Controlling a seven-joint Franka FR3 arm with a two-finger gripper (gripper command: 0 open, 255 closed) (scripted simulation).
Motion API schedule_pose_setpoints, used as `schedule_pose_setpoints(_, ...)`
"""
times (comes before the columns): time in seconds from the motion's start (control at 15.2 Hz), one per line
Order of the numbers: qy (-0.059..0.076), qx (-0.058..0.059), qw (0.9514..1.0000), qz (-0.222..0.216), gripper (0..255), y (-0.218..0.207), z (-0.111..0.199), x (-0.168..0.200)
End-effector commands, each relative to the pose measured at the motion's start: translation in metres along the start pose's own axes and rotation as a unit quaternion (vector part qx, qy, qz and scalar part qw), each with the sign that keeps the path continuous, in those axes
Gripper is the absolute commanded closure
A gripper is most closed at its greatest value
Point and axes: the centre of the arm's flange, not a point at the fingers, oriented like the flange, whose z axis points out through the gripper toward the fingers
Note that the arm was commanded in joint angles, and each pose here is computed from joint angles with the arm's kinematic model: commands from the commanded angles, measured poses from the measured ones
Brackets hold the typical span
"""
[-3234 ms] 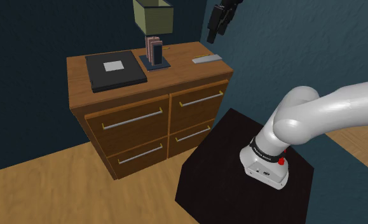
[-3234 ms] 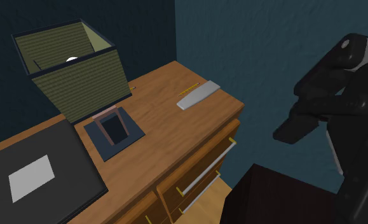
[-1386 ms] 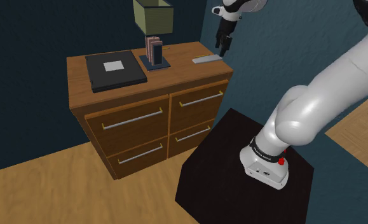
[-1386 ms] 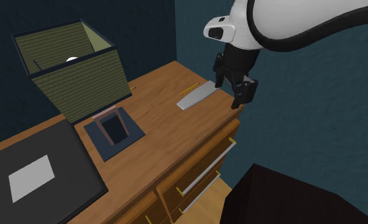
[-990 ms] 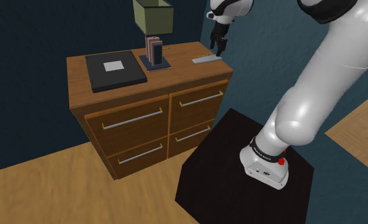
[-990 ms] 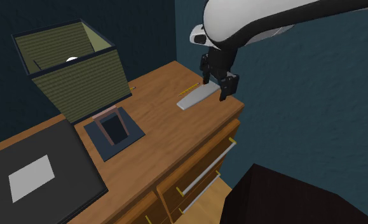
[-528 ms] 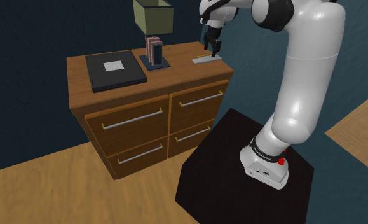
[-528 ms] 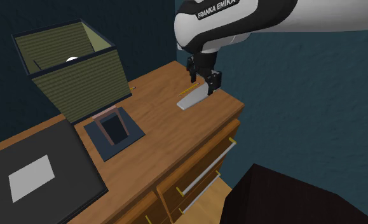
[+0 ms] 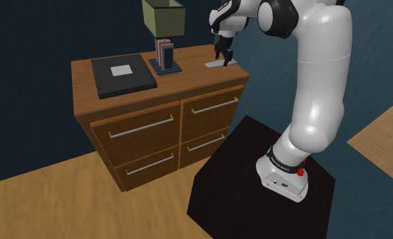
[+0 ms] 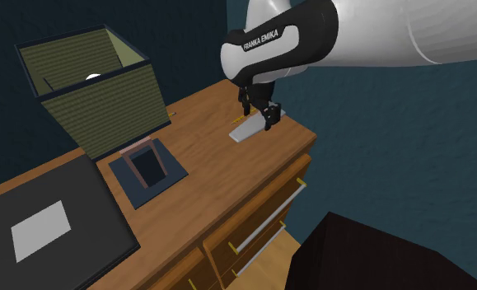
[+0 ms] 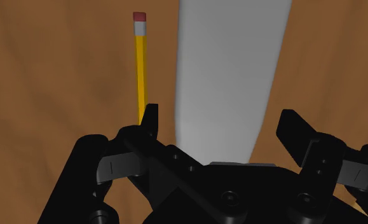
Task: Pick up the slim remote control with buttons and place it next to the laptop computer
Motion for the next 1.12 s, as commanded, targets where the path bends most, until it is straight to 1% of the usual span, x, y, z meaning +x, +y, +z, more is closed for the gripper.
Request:
schedule_pose_setpoints(0.0, 0.0, 0.0, 1.0, 0.0, 0, -0.0009, 0.0067, 0.0002)
schedule_pose_setpoints(0.46, 0.0, 0.0, 1.0, 0.0, 0, -0.0008, 0.0067, 0.0002)
schedule_pose_setpoints(0.53, 0.0, 0.0, 1.0, 0.0, 255, -0.0008, 0.0067, 0.0002)
schedule_pose_setpoints(1.06, 0.0, 0.0, 1.0, 0.0, 255, -0.0007, 0.0067, 0.0003)
